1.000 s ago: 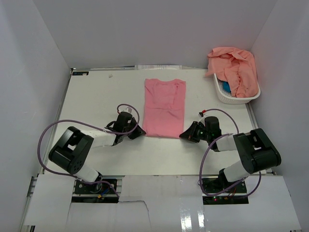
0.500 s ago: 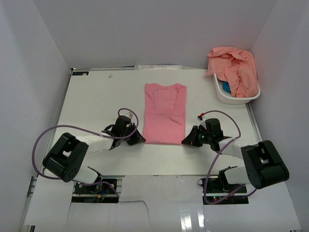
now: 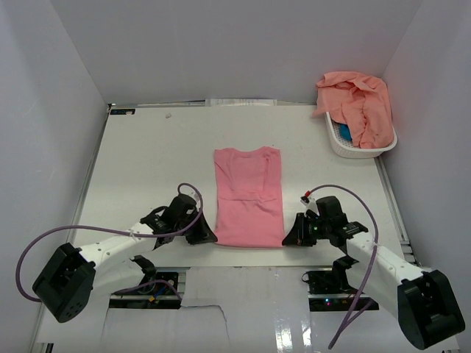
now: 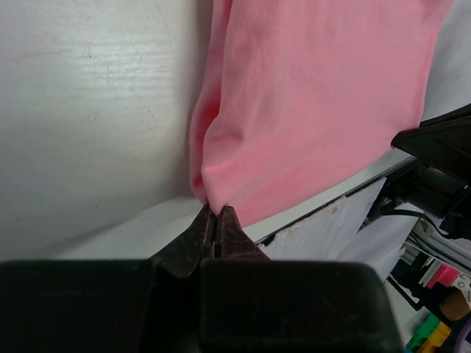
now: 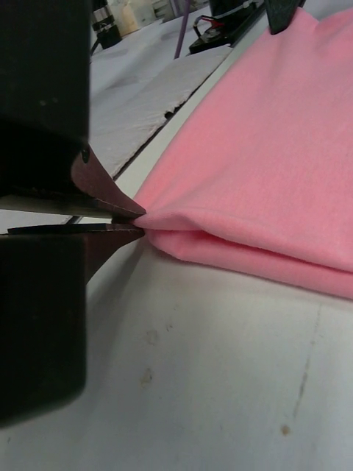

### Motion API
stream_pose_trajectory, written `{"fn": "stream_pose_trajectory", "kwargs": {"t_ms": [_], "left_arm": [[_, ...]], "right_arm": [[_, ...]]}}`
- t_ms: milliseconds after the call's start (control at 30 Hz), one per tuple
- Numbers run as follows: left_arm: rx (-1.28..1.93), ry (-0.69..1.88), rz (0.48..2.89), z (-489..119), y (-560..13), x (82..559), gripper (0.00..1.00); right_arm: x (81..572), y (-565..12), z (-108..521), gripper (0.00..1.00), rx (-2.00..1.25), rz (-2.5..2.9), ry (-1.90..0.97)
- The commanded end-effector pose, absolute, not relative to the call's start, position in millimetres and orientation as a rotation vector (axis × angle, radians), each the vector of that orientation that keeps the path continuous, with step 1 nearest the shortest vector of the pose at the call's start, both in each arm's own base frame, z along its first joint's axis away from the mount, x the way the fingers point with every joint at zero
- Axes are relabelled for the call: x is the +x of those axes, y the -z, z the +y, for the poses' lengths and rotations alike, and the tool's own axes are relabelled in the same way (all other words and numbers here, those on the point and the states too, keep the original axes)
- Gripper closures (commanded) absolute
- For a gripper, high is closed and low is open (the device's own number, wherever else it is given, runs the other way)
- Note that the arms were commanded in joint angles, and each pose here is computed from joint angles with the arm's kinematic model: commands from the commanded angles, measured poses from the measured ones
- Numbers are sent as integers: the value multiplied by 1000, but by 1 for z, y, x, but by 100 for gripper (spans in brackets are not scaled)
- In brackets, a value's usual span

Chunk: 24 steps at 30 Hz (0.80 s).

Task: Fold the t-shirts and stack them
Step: Grab one side of the 2/3 rectangular tshirt with both arms

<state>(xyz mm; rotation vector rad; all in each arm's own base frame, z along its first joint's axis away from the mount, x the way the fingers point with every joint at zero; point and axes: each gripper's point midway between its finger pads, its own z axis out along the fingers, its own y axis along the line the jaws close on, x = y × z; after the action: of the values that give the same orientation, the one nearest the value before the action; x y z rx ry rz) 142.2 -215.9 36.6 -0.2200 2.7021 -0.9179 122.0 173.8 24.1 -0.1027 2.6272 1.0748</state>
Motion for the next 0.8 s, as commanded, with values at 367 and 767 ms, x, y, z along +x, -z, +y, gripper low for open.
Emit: {"fn": "stream_pose_trajectory", "kwargs": {"t_ms": [367, 767], "left_arm": [[-223, 891, 2646, -223, -110, 161, 100], [-207, 889, 2508, -236, -172, 221, 100]], "right_arm": [[140, -103, 183, 92, -248, 2571, -1056], [195, -164, 199, 92, -322, 2464, -996]]}}
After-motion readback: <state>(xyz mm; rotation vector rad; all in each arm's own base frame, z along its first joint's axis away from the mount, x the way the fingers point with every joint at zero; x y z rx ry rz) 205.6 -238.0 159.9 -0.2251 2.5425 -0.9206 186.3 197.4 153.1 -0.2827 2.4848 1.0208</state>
